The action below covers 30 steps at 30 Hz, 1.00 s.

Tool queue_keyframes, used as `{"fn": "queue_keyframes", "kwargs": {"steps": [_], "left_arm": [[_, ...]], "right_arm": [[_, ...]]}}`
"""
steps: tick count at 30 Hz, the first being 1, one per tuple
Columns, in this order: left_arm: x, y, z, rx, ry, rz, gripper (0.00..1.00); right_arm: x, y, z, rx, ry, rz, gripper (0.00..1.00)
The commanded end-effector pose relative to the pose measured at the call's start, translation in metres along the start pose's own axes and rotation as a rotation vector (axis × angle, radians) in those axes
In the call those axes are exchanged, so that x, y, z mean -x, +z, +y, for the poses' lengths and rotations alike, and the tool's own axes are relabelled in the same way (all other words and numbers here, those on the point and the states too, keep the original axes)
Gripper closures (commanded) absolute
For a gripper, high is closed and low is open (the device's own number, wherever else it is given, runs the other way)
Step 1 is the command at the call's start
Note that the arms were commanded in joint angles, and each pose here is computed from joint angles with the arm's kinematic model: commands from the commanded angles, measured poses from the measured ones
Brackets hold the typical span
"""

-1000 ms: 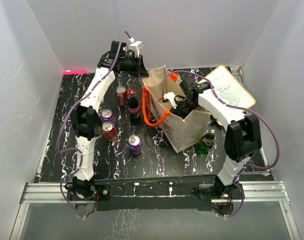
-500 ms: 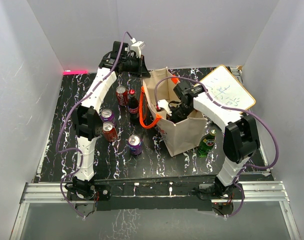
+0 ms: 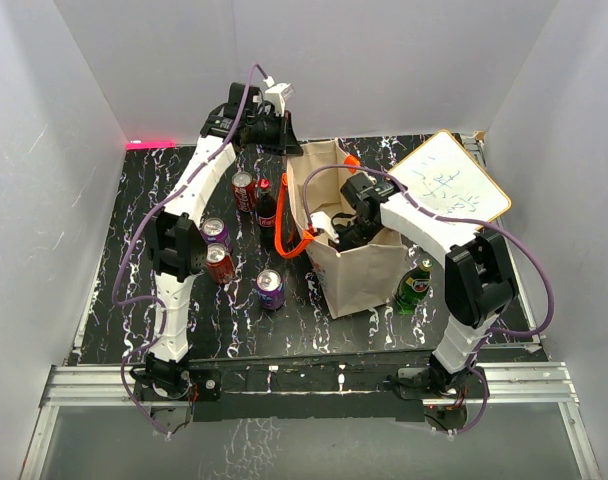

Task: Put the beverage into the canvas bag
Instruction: Place the drink in the canvas bag.

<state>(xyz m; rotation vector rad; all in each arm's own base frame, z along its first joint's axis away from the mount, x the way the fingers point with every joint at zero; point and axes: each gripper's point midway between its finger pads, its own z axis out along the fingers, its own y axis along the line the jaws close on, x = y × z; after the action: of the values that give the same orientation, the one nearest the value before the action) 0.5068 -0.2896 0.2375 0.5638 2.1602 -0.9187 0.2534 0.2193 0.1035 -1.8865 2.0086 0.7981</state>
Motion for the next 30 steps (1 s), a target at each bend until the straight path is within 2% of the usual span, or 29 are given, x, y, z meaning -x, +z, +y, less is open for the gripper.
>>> {"fn": "queue_keyframes", "kwargs": {"steps": [1, 6, 14, 24, 30], "left_arm": [[0.015, -0.001, 0.006, 0.037, 0.034, -0.047, 1.0], [0.014, 0.0, 0.005, 0.031, 0.035, -0.044, 1.0], [0.011, -0.005, -0.009, -0.035, 0.063, -0.03, 1.0], [0.007, -0.009, -0.014, -0.051, 0.066, -0.028, 1.0], [0.008, -0.011, -0.016, -0.05, 0.072, -0.03, 1.0]], "right_arm": [[0.017, 0.005, 0.029, 0.104, -0.019, -0.086, 0.59], [0.02, 0.011, 0.026, 0.098, -0.017, -0.089, 0.41], [0.037, -0.002, 0.01, -0.009, -0.013, -0.126, 0.22], [0.07, -0.033, 0.001, -0.116, -0.053, -0.212, 0.08], [0.091, -0.054, -0.001, -0.172, -0.072, -0.261, 0.05]]}}
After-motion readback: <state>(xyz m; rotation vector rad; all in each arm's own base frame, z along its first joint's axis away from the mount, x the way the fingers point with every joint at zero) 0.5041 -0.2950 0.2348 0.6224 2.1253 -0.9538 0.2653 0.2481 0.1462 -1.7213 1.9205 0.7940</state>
